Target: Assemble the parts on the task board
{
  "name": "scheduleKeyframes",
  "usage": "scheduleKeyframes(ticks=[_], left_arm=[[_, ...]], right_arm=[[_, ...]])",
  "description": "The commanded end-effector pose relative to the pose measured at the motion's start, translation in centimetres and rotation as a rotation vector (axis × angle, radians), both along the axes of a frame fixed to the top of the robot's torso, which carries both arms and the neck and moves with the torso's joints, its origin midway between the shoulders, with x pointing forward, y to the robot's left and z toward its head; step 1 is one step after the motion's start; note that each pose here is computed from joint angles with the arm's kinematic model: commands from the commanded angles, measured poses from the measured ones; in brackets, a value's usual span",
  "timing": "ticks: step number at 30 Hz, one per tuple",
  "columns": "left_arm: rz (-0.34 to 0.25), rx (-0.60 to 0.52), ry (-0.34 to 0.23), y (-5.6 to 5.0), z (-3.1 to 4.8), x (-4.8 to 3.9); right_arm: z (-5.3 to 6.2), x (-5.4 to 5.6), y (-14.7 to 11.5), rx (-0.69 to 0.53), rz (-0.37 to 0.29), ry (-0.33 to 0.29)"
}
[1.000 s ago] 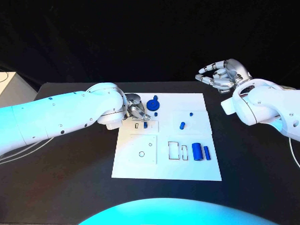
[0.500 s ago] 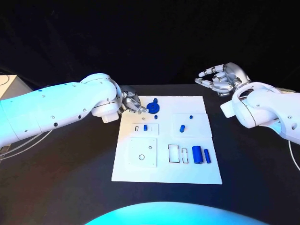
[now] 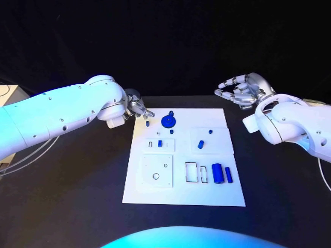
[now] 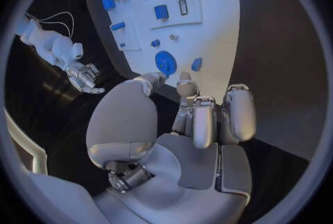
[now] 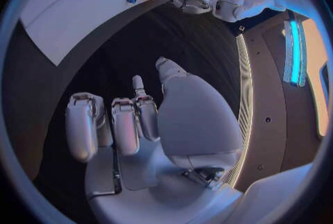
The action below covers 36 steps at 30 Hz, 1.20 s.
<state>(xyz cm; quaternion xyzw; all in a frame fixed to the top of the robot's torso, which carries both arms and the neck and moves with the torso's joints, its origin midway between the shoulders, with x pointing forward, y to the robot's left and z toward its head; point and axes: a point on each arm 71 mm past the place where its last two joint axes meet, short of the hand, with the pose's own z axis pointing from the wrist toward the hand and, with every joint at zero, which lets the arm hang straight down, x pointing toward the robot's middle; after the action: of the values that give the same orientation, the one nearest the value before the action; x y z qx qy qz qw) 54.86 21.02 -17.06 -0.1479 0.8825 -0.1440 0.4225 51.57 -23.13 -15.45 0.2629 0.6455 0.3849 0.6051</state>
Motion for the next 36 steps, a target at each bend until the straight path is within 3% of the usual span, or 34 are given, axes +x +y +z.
scheduleKeyframes(ticks=[1, 20, 36], left_arm=[[-0.03, -0.004, 0.022, -0.3, -0.05, 0.33], [-0.006, 0.068, 0.044, 0.2, -1.0, 2.47], [-0.027, 0.09, 0.086, 0.2, -1.54, 2.54]], right_arm=[[0.0, -0.1, 0.2, -0.001, 0.021, 0.004], [0.0, -0.2, 0.3, 0.0, 0.025, 0.003], [0.0, -0.2, 0.4, 0.001, 0.026, 0.001]])
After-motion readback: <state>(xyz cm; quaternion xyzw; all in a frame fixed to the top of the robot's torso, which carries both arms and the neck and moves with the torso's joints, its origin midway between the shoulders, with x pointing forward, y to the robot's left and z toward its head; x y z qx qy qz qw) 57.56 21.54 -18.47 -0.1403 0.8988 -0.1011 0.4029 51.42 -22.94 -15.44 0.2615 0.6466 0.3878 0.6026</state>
